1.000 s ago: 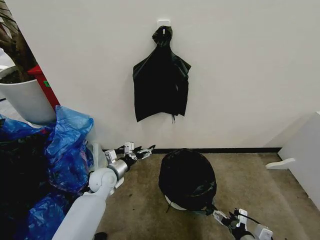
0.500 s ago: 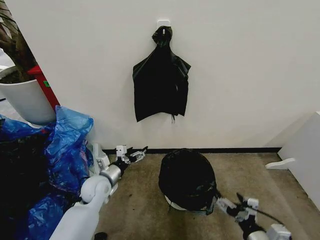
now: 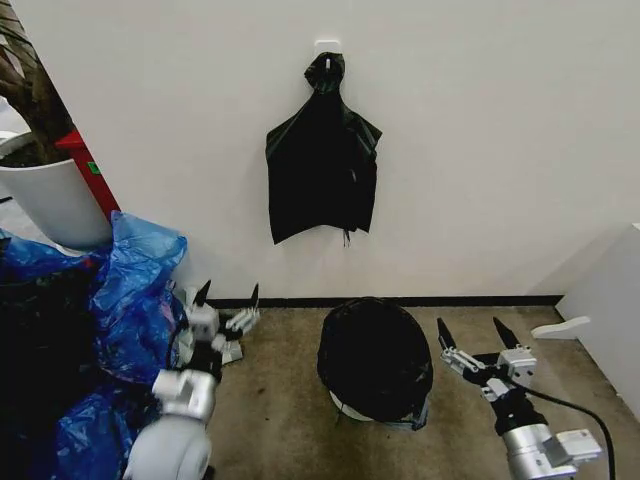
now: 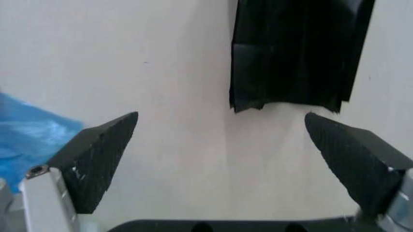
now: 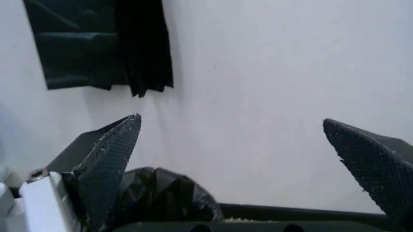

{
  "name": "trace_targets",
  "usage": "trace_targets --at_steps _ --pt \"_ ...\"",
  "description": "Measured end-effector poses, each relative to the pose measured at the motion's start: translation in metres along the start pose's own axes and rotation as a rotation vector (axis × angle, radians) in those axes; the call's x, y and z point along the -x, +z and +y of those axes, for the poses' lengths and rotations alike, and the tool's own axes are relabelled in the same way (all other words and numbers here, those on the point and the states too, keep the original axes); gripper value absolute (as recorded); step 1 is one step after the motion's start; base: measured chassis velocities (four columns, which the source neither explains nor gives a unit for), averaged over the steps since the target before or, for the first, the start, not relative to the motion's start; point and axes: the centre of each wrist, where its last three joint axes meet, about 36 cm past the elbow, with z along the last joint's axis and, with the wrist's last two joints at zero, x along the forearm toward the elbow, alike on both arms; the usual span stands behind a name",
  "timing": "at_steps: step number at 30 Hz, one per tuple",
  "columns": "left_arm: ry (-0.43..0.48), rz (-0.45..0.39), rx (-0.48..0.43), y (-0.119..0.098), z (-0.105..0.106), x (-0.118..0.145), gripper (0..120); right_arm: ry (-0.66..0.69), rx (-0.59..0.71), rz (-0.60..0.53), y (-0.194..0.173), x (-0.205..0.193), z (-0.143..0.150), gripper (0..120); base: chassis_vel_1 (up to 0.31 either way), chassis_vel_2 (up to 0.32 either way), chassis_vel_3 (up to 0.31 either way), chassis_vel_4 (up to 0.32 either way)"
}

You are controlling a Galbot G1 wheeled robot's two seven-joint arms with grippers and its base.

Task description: Place the garbage bag over the trash bin.

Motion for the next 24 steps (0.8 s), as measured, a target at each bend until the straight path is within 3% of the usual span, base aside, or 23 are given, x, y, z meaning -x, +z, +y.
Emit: trace_targets --at_steps 5,9,13,15,16,20,24 --pt "-0.02 -0.018 -0.003 -0.008 -0.009 -0.023 100 -0.002 0.029 0.034 0.012 -0.015 0.002 100 0.0 0.0 0.0 0.0" --pt "-0.03 -0.022 -0.021 -0.011 -0.014 -0.024 100 0.005 0.09 0.096 0.01 -0.014 0.006 100 0.0 0.0 0.0 0.0" --pt "-0.061 -0.038 -0.034 -0.016 -0.015 -0.026 100 0.003 0.183 0.215 -0.034 0.004 0.018 100 0.0 0.0 0.0 0.0" --pt "-0.07 -0.046 -0.032 -0.018 -0.006 -0.025 100 -0.055 0.233 0.342 -0.067 0.013 0.025 100 0.0 0.0 0.0 0.0" --pt "-0.07 -0.046 -0.032 -0.018 -0.006 -0.025 100 -0.055 0.233 0.342 -0.067 0.013 0.025 100 0.0 0.0 0.0 0.0" --pt "-0.064 -0.034 -0.034 -0.014 0.009 -0.008 100 -0.139 0.326 0.545 -0.102 0.046 0.029 100 0.0 0.0 0.0 0.0" --pt "-0.022 0.002 -0.071 -0.004 0.012 0.016 100 -0.147 0.328 0.604 -0.103 0.071 0.02 100 0.0 0.0 0.0 0.0"
